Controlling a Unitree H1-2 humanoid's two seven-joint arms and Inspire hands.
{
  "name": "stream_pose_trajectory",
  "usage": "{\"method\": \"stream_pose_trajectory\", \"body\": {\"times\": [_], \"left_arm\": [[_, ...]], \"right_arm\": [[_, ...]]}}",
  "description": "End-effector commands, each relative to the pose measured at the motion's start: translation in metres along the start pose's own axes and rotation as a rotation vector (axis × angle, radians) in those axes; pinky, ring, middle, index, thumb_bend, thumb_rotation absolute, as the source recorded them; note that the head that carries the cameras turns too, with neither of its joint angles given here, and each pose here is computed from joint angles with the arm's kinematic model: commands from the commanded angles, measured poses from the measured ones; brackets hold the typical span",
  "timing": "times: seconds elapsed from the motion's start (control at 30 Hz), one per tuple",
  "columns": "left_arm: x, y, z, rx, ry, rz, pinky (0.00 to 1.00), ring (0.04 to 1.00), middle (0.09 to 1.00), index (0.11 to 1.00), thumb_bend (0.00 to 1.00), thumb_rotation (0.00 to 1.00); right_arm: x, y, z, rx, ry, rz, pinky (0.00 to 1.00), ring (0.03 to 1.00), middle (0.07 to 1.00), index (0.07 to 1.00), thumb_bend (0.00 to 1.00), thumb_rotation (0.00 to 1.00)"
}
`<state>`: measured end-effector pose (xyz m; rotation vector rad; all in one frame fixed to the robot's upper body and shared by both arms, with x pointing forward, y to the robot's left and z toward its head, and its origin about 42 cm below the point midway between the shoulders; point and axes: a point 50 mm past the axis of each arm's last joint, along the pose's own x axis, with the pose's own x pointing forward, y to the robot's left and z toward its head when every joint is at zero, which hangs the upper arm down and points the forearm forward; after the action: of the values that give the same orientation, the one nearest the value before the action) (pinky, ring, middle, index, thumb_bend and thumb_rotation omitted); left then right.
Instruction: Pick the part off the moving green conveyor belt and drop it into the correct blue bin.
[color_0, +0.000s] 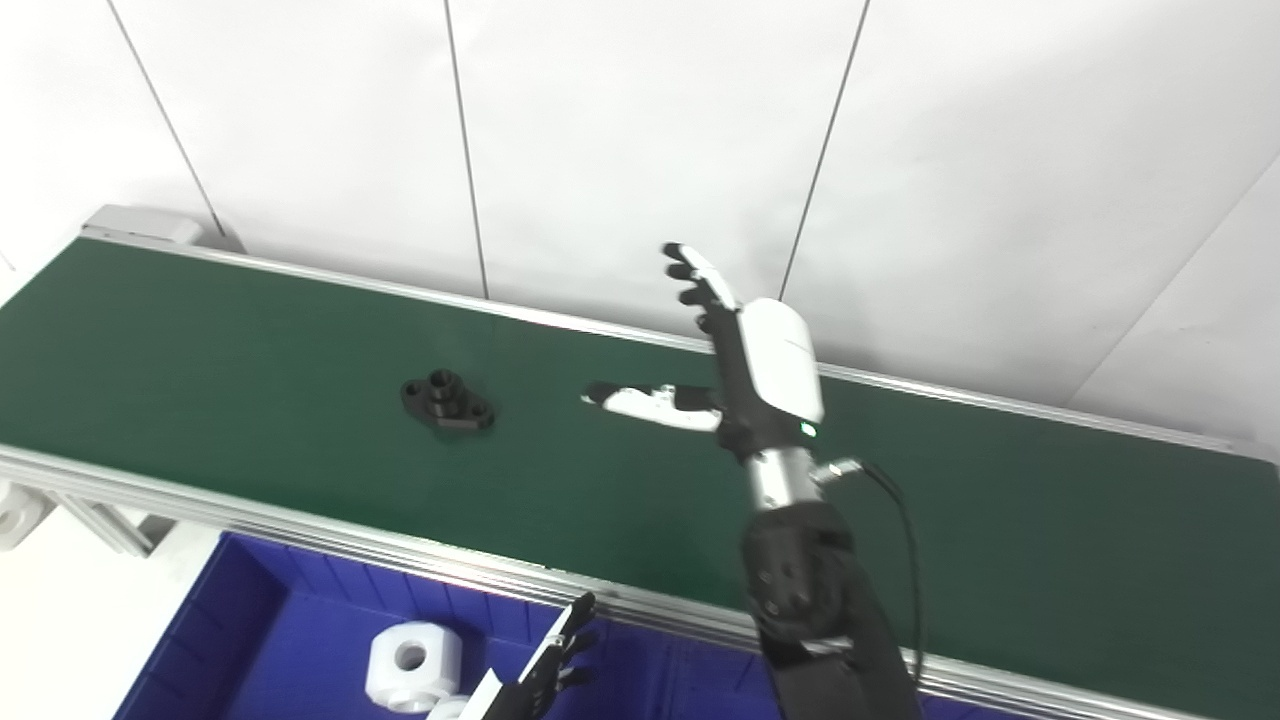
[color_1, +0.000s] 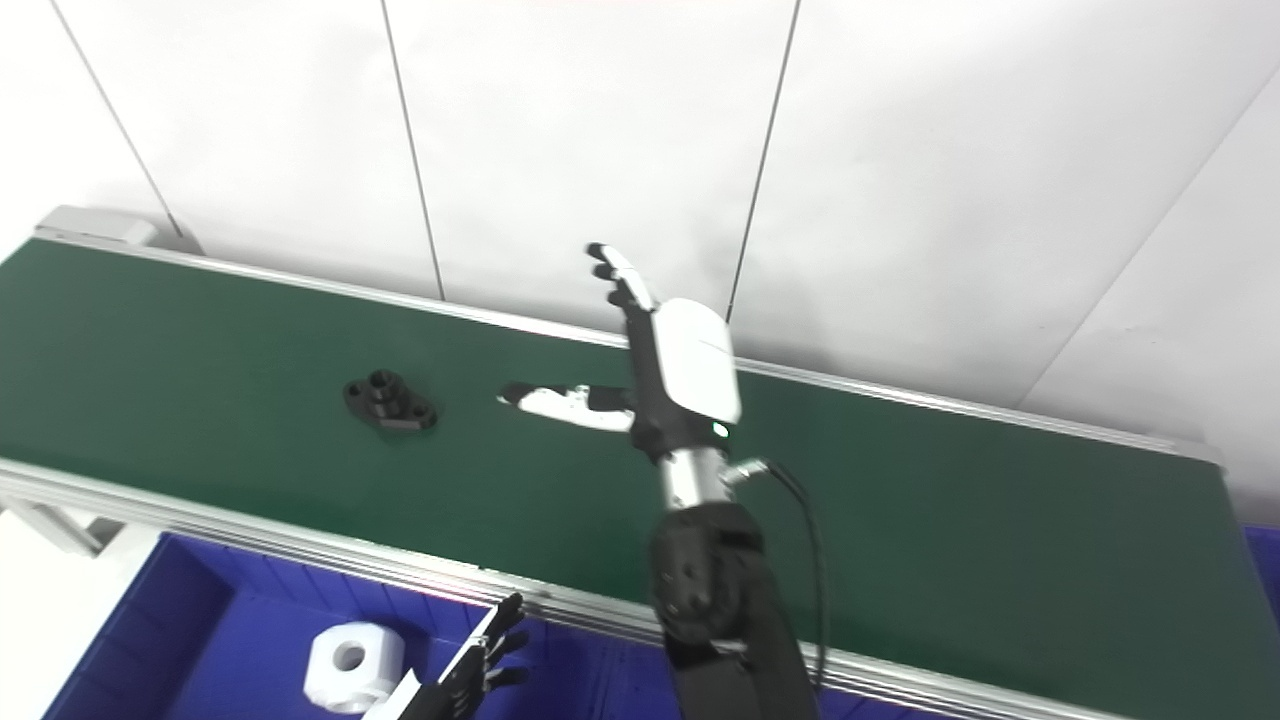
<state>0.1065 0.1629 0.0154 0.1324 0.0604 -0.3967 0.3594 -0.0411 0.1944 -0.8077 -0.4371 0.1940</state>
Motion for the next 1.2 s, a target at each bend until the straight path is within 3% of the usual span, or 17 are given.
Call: {"method": "stream_pose_trajectory", "body": {"times": [0.0,0.1,0.47,0.7,0.87,1.17], "left_arm": [[-0.003,0.000,0.009,0.007,-0.060,-0.006,0.86,0.982,1.000,1.000,0.90,0.89],[-0.005,-0.002,0.012,0.003,-0.065,-0.007,0.87,0.986,1.000,1.000,0.92,0.88],[-0.009,-0.008,0.013,0.034,-0.062,-0.009,0.85,0.973,1.000,1.000,0.94,0.91],[-0.006,-0.017,0.013,0.035,-0.062,-0.021,0.86,0.974,1.000,1.000,0.93,0.89],[-0.005,-0.026,0.015,0.010,-0.066,-0.030,0.86,0.992,1.000,1.000,0.94,0.88],[-0.004,-0.037,0.016,-0.017,-0.068,-0.040,0.89,1.000,1.000,1.000,0.94,0.85]], "right_arm": [[0.019,0.000,0.025,-0.036,-0.046,-0.012,0.68,0.766,0.818,0.893,1.00,0.59],[0.029,0.015,0.029,-0.102,-0.026,0.062,0.73,0.779,0.839,0.906,1.00,0.61],[0.053,0.062,0.020,-0.299,0.052,0.249,0.70,0.758,0.828,0.870,1.00,0.69],[0.062,0.081,0.007,-0.393,0.091,0.311,0.67,0.738,0.821,0.852,1.00,0.70],[0.058,0.096,-0.018,-0.474,0.131,0.369,0.65,0.727,0.821,0.849,1.00,0.69],[0.054,0.100,-0.037,-0.479,0.154,0.396,0.64,0.718,0.813,0.856,1.00,0.66]]}}
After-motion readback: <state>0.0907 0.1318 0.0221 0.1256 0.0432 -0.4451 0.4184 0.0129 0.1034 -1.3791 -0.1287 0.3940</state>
